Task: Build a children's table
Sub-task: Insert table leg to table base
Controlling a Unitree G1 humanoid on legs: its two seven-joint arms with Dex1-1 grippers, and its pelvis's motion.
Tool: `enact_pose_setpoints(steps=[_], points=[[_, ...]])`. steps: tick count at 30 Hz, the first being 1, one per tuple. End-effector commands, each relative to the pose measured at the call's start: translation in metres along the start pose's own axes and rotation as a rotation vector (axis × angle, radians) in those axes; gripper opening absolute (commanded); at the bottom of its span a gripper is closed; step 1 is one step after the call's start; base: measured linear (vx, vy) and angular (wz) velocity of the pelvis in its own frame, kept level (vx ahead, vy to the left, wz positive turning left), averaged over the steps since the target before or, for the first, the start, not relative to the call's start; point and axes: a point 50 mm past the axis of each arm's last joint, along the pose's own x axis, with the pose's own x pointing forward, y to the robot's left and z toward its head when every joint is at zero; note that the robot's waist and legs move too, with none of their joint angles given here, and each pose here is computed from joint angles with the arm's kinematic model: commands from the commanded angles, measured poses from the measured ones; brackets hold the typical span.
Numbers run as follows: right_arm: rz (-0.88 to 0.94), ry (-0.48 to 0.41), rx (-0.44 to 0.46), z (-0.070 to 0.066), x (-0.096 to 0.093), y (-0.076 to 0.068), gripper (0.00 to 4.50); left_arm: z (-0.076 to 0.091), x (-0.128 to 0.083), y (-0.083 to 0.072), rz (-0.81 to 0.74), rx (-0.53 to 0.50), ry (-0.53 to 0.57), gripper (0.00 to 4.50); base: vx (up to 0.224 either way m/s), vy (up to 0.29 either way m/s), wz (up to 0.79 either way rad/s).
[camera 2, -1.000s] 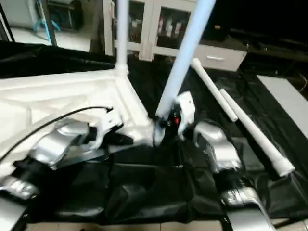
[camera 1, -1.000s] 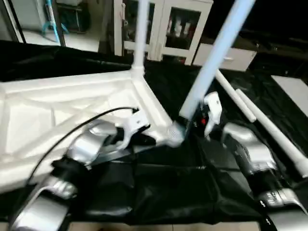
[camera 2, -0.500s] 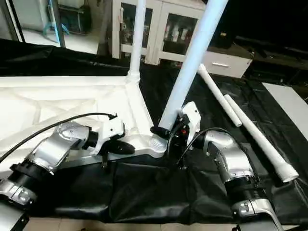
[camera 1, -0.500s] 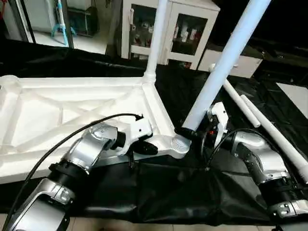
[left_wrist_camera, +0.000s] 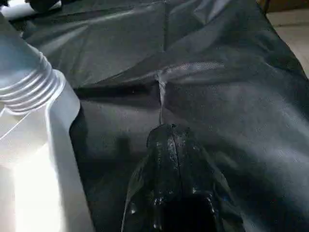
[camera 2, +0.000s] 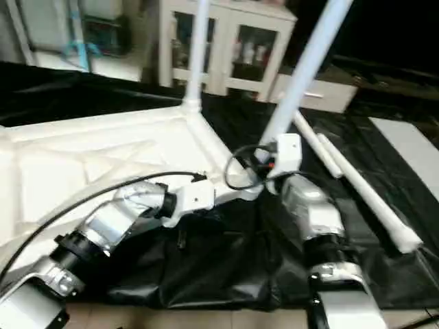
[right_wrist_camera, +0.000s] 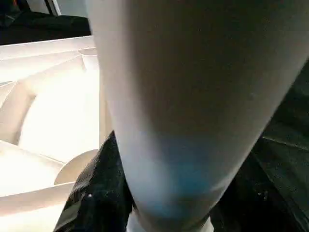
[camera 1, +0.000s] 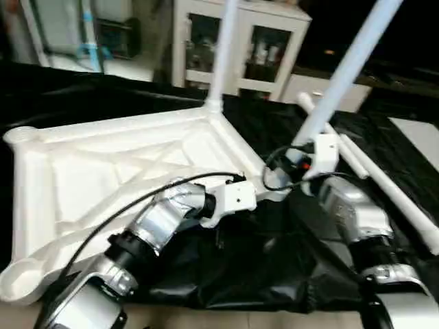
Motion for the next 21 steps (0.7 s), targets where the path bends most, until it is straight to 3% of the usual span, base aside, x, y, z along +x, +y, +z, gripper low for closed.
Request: enact_pose_setpoints(steps=[1, 4, 7, 12, 21], points=[[-0.045, 0.232, 0.084, -0.053, -0.01, -0.007, 1.84, 0.007, -0.002, 0.007, 0.029, -0.001, -0.002, 0.41, 0.0, 0.0, 0.0], [-0.06, 0.234, 0.086, -0.053, -0.008, -0.008, 1.84, 0.01, -0.002, 0.014, 0.075, -0.022, -0.012, 0.66, 0.0, 0.0, 0.0], [-0.063, 0.233, 0.1, -0.051, -0.007, -0.008, 1.84, 0.019, -0.004, 0.032, 0.226, -0.052, -0.045, 0.95, 0.0, 0.0, 0.0], [0.009, 0.241, 0.152, -0.049, -0.009, -0.001, 1.84, 0.021, -0.006, 0.045, 0.349, -0.074, -0.005, 1.33, 0.0, 0.0, 0.0], [0.041, 0.242, 0.222, -0.046, -0.013, -0.001, 1.84, 0.016, 0.006, 0.034, 0.285, -0.11, 0.041, 2.17, 0.0, 0.0, 0.0]])
